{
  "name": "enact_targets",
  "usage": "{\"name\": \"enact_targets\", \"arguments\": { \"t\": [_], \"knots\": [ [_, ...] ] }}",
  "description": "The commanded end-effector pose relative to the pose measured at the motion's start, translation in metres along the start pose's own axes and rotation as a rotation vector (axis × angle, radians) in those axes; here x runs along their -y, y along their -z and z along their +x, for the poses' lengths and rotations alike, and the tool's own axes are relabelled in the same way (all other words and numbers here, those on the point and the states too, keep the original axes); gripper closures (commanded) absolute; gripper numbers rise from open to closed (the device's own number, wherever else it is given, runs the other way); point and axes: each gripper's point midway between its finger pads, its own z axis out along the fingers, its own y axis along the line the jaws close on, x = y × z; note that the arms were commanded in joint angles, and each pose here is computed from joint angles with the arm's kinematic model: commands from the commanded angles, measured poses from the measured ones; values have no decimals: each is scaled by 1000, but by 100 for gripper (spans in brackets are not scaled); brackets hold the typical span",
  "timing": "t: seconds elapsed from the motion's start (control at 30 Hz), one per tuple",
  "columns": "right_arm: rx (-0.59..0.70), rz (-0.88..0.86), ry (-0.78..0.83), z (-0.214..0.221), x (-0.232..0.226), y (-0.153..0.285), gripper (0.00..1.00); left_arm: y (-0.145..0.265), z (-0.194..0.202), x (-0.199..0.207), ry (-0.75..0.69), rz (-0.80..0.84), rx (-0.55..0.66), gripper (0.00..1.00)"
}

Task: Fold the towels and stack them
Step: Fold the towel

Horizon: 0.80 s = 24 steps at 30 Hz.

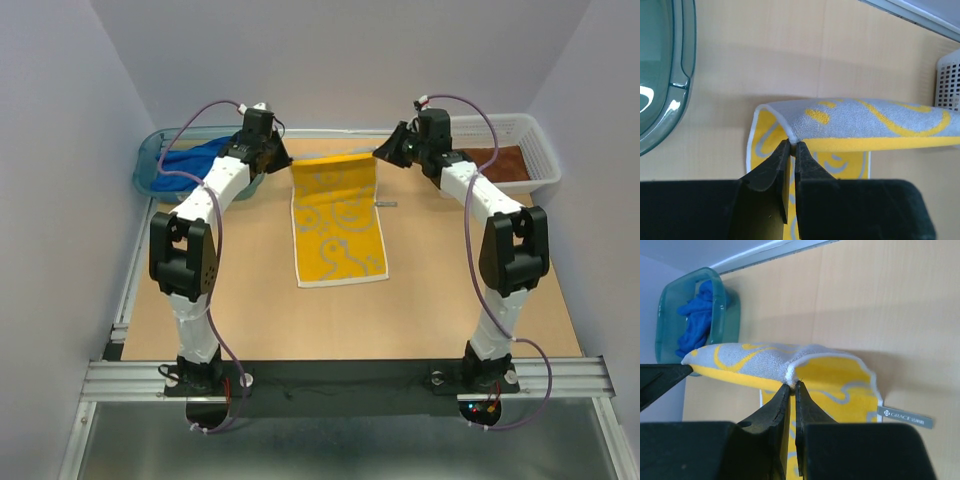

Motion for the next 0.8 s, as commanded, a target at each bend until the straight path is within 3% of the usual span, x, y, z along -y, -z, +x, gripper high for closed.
{"name": "enact_targets", "arguments": {
  "t": [0.0, 0.2, 0.77],
  "knots": [
    [92, 0, 69, -38, -2, 0, 99, 13, -41, 6, -31, 40, 103, 100],
    [55, -27, 62, -27, -4, 3, 100, 18, -38, 7, -43, 56, 84, 100],
    [-171, 40, -85, 95, 38, 66, 100, 60, 101, -34, 40, 95, -181, 100]
  ]
}}
